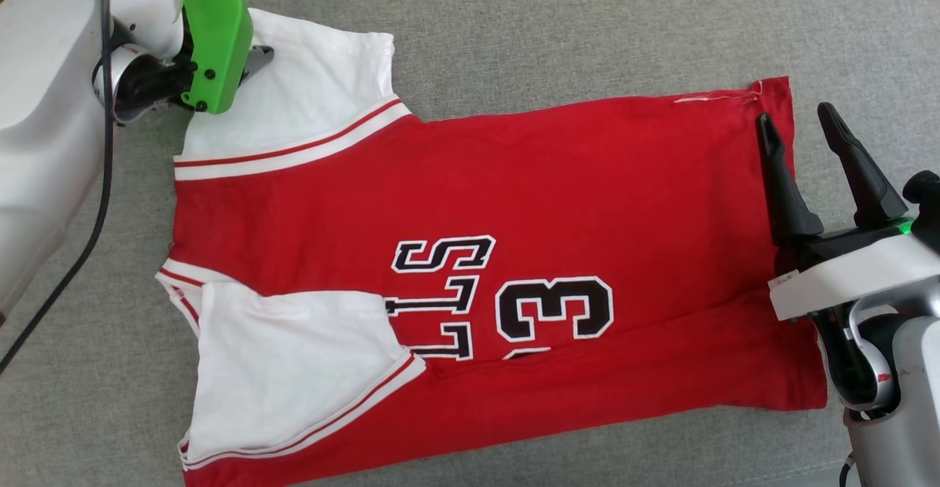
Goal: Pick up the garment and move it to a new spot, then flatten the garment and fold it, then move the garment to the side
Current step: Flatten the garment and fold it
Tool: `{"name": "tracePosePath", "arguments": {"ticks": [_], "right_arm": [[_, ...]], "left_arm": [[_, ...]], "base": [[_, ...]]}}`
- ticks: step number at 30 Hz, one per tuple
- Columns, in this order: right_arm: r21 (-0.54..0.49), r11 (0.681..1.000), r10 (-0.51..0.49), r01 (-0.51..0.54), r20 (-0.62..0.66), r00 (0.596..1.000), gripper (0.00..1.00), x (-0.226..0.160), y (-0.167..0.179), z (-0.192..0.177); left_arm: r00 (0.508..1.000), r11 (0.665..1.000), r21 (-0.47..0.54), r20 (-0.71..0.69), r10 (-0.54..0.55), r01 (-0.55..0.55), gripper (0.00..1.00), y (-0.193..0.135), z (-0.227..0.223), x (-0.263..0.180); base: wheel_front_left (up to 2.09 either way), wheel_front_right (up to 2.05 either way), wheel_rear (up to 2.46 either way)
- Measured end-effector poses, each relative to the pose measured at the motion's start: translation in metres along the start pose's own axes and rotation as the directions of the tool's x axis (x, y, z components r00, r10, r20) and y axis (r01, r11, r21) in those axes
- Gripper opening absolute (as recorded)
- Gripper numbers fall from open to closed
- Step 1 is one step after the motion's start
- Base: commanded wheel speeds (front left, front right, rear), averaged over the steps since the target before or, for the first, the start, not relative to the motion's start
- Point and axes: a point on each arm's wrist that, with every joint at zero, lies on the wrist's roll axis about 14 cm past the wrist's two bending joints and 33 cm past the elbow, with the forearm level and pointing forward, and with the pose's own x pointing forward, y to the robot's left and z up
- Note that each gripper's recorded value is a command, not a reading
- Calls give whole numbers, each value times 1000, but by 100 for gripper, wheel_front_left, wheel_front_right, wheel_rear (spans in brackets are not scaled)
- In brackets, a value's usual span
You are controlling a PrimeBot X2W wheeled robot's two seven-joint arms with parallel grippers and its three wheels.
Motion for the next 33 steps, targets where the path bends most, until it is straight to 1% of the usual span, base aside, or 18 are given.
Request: {"name": "tracePosePath", "arguments": {"ticks": [1,2,3,4,6,8,11,14,16,18,21,22,23,25,27,30,33], "right_arm": [[0,1000,-6,6,-5,1000,100,0,-2,-2],[1,1000,-12,12,-11,1000,100,-1,-5,-5],[5,1000,-17,17,-16,1000,100,-1,-7,-6],[6,1000,-21,21,-16,1000,100,-2,-8,-6],[10,1000,-26,26,-9,1000,100,-2,-11,-4],[1,1000,-26,26,7,1000,100,-1,-13,3],[-40,999,-22,24,41,999,100,1,-20,21],[-106,994,-14,19,47,999,100,3,-31,40],[-154,988,-4,5,8,1000,100,5,-38,49],[-203,979,22,-33,-54,998,100,7,-37,53],[-212,972,56,-97,-191,980,100,9,-34,48],[-210,971,62,-114,-241,969,100,9,-34,45],[-207,968,70,-141,-313,947,100,9,-32,39],[-200,965,75,-171,-414,907,100,9,-33,30],[-190,963,69,-193,-518,853,100,8,-35,20],[-179,961,52,-210,-628,777,100,9,-38,6],[-178,959,37,-222,-695,718,100,13,-38,-7]], "left_arm": [[1000,1000,15,-11,4,-4,100,0,0,2],[1000,1000,24,-14,0,0,49,-1,0,3],[1000,1000,27,-7,-4,4,4,-3,2,3],[1000,1000,25,0,-10,10,0,-4,3,2],[1000,999,26,13,-23,23,0,-9,4,0],[999,998,50,34,-28,27,0,-14,6,-3],[997,997,71,74,-27,21,0,-18,8,-12],[992,995,103,125,-21,8,0,-21,13,-25],[984,993,121,178,-21,-1,0,-24,21,-38],[975,990,140,222,-22,-10,0,-27,27,-50],[961,982,185,278,-17,-36,0,-31,33,-67],[956,980,193,292,-19,-39,0,-32,35,-71],[952,978,202,307,-22,-43,0,-34,35,-77],[947,975,215,320,-27,-45,0,-38,33,-84],[943,973,226,332,-29,-49,0,-40,30,-89],[938,971,232,346,-28,-56,0,-40,27,-95],[936,967,245,352,-30,-62,0,-41,24,-97]], "base": [[0,0,0],[0,0,0],[0,0,0],[0,0,0],[0,0,0],[0,0,0],[0,0,0],[0,0,0],[0,0,0],[0,0,0],[0,0,0],[0,0,0],[0,0,0],[0,0,0],[0,0,0],[0,0,0],[0,0,0]]}}
